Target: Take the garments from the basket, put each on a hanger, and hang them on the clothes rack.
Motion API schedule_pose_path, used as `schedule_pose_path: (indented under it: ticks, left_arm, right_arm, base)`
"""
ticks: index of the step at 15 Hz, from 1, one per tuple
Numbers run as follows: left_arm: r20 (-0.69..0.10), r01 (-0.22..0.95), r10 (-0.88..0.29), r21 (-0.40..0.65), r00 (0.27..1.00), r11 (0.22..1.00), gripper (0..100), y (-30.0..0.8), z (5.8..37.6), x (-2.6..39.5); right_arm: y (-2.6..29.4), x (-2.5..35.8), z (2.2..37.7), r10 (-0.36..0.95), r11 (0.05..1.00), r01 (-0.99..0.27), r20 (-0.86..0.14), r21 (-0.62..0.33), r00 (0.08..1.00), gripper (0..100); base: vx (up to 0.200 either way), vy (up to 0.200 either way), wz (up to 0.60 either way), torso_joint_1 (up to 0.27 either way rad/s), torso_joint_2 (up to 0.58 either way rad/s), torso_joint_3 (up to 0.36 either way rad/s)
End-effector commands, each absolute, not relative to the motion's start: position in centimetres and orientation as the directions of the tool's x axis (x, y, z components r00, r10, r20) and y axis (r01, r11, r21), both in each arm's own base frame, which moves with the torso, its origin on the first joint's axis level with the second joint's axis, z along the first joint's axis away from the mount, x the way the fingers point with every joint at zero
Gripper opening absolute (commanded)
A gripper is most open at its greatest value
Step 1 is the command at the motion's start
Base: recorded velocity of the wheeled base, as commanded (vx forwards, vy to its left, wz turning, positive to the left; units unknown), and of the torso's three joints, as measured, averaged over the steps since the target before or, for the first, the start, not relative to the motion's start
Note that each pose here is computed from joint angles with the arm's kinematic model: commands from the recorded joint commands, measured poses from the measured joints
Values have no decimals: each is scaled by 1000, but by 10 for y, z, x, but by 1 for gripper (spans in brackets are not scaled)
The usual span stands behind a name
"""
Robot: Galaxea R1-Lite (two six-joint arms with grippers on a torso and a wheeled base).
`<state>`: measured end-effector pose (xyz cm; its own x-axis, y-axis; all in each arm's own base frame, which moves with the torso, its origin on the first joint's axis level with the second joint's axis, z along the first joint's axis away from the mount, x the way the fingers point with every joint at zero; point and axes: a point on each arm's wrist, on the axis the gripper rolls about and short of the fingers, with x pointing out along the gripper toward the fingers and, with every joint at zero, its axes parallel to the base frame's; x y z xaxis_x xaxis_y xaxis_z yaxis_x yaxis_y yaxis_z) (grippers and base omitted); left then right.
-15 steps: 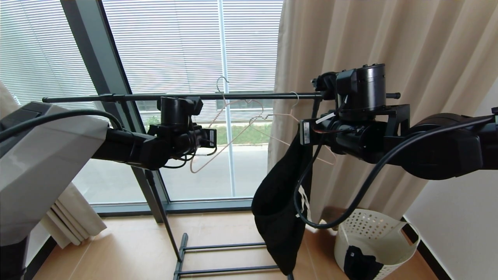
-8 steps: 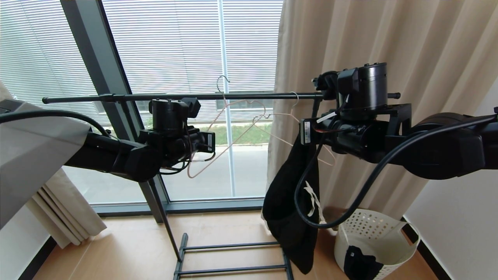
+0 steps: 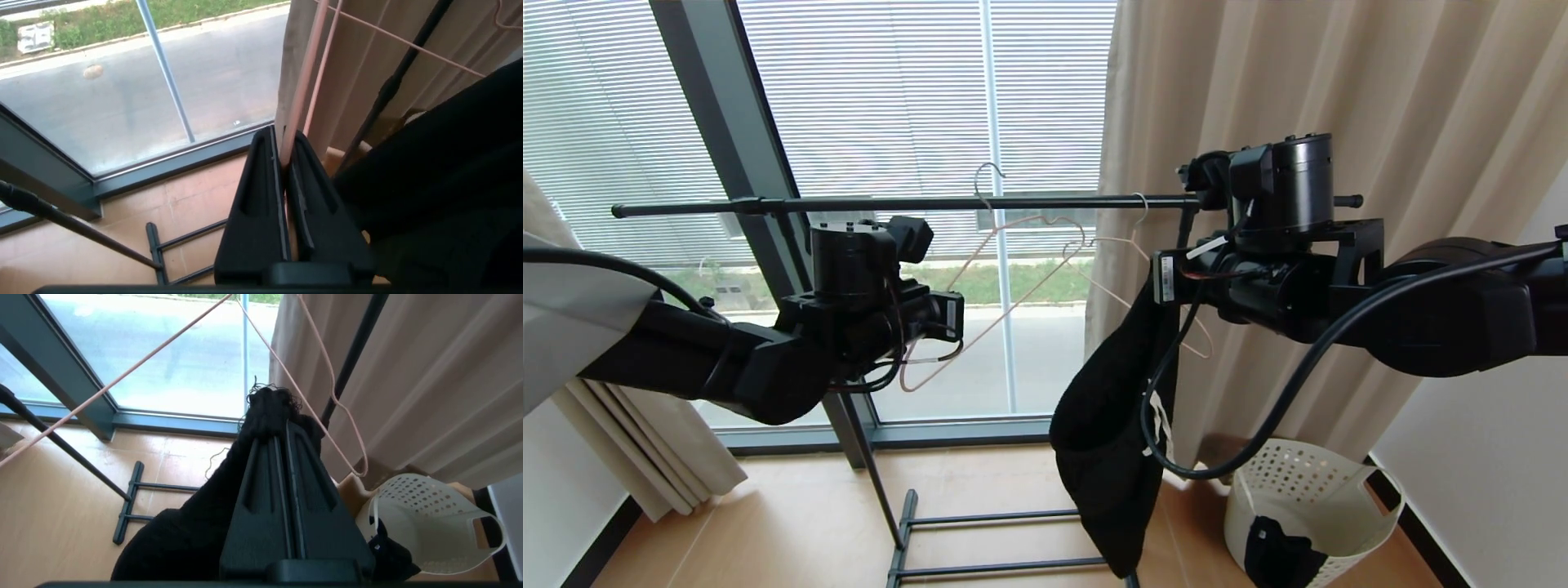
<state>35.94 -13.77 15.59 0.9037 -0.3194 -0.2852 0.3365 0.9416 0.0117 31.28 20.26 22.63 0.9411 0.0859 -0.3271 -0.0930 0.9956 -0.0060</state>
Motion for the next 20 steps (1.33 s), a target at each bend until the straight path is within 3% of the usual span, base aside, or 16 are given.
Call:
schedule_pose_path:
  ticks: [1, 7, 12, 20]
  left_arm:
    - [-271, 347, -326, 32, 906, 937, 0, -129, 159, 336]
    - [-277, 407, -376, 63, 884, 911, 0, -115, 146, 297]
    - [-281, 499, -454, 114, 846, 859, 0, -103, 126, 253]
    - [-286, 556, -510, 107, 811, 824, 0, -101, 126, 215]
  right_arm:
    - [203, 314, 224, 83, 995, -94, -333, -17, 939, 0]
    - [196, 333, 207, -8, 996, -23, -351, -82, 936, 0]
    - [196, 362, 178, -148, 977, 95, -290, -192, 945, 0]
    - [189, 373, 177, -172, 973, 122, -266, -195, 948, 0]
  base:
    - [0, 0, 0, 0, 0, 0]
    - [0, 0, 0, 0, 0, 0]
    - [0, 0, 0, 0, 0, 0]
    - [0, 0, 0, 0, 0, 0]
